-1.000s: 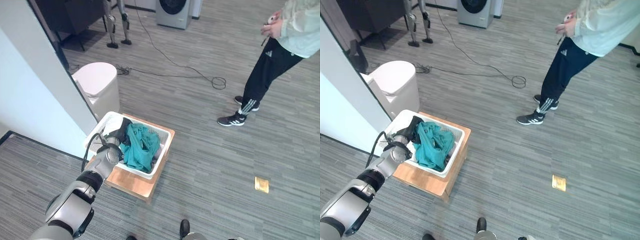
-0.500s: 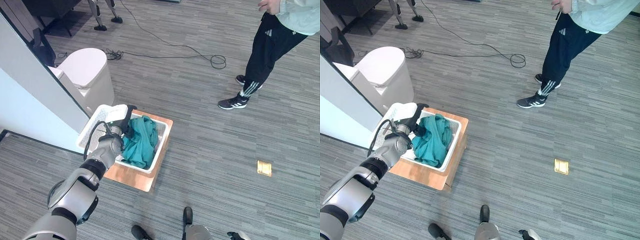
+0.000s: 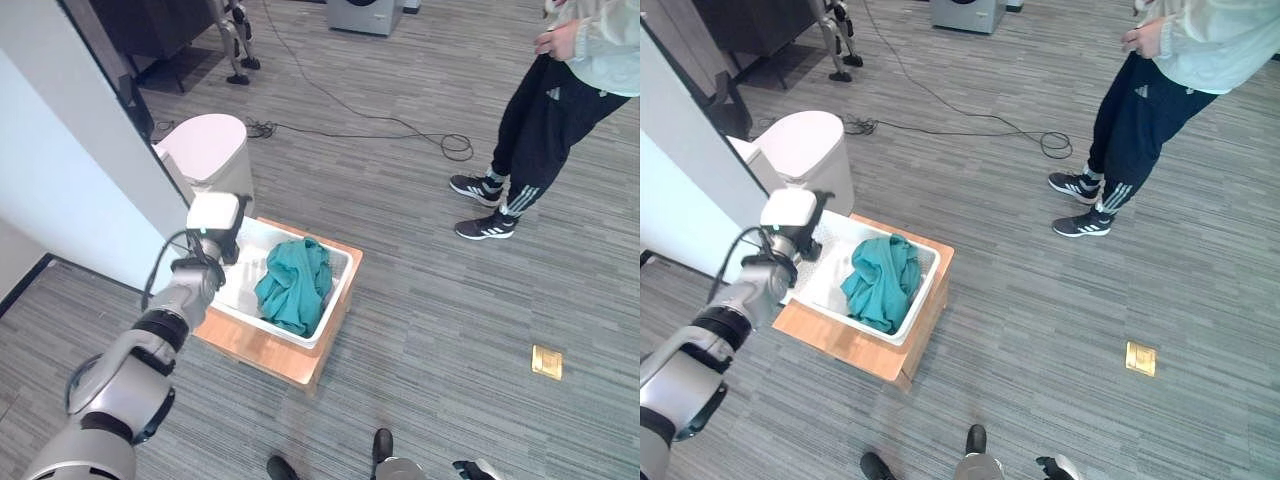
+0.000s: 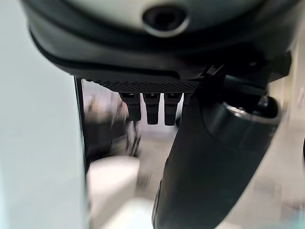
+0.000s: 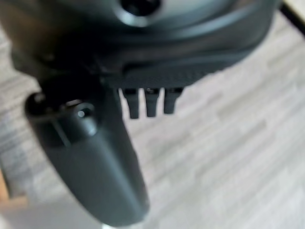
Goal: Pick up bed clothes into laundry basket.
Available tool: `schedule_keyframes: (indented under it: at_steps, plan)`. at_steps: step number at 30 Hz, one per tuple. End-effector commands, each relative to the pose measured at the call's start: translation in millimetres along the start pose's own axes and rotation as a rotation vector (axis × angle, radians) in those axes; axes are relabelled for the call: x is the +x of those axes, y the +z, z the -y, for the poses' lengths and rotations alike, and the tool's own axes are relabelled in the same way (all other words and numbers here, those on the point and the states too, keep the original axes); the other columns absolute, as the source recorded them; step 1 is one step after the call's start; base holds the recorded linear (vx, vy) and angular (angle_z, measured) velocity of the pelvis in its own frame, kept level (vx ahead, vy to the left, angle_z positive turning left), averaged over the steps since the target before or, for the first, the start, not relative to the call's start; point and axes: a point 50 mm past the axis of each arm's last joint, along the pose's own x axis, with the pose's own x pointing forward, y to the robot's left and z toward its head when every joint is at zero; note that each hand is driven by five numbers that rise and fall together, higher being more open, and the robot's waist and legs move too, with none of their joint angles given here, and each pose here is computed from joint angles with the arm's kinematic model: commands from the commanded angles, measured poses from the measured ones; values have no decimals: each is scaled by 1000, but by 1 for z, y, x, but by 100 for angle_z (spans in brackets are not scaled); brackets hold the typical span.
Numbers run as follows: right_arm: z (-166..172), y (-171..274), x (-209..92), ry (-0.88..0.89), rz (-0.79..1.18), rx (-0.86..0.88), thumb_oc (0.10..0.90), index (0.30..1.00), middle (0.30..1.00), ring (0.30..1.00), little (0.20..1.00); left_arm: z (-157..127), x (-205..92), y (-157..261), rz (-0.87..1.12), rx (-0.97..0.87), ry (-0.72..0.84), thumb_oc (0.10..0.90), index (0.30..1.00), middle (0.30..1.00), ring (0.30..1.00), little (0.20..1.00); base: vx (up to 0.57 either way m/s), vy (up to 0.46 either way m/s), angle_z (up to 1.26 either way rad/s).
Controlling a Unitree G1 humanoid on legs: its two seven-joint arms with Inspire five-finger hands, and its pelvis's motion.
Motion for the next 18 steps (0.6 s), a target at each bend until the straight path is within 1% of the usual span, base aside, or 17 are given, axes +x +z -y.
schedule_keyframes:
  at_steps: [1,2,3,4,5,6,7,9,10,11,12,15,16,17,18]
  plan:
    - [90,13,5,-300,33,-72,800,900,900,900,900,-91,23,20,89,-236,441,800,900,900,900,900,15,-4,13]
    - [126,20,1,-401,62,-113,800,900,900,900,900,-88,10,25,136,-375,434,800,900,900,900,900,33,-1,13]
    - [152,32,-5,-474,101,-143,800,900,900,900,900,-81,-4,24,144,-463,414,800,900,900,900,900,49,14,6]
    - [188,44,-15,-575,139,-138,800,900,900,900,900,-76,-15,30,184,-568,392,800,900,900,900,900,60,9,11]
    - [218,55,-26,-655,177,-134,800,900,900,900,900,-73,-24,31,194,-635,383,800,900,900,900,900,56,16,16]
    - [254,69,-45,-757,222,-137,800,900,900,900,900,-69,-33,33,207,-697,364,800,900,900,900,900,50,16,19]
    - [282,87,-64,-853,296,-115,800,900,900,900,900,-67,-40,38,231,-751,359,800,900,900,900,900,39,29,19]
    - [309,118,-90,-956,415,-79,800,900,900,900,900,-62,-56,46,233,-896,359,800,900,900,900,900,24,17,13]
    - [321,144,-109,-1012,517,-46,800,900,900,900,900,-59,-64,48,227,-975,361,800,900,900,900,900,8,6,9]
    - [321,144,-109,-1012,518,-47,800,900,900,900,900,-59,-64,47,225,-976,362,800,900,900,900,900,19,18,17]
    - [322,180,-131,-1054,700,41,800,900,900,900,900,-55,-78,49,223,-1089,340,800,900,900,900,900,21,22,14]
    - [301,232,-159,-1048,963,86,800,900,900,900,900,-48,-104,51,231,-1189,279,800,900,900,900,900,28,26,26]
    - [300,233,-158,-1044,964,85,800,900,900,900,900,-48,-105,50,228,-1188,277,800,900,900,900,900,-4,20,46]
    - [275,259,-170,-1013,1105,70,800,900,900,900,900,-44,-118,48,204,-1227,264,800,900,900,900,900,-44,5,45]
    - [263,259,-236,-1074,1403,41,800,900,900,900,900,-48,-128,24,100,-1160,333,800,900,900,900,900,-65,36,33]
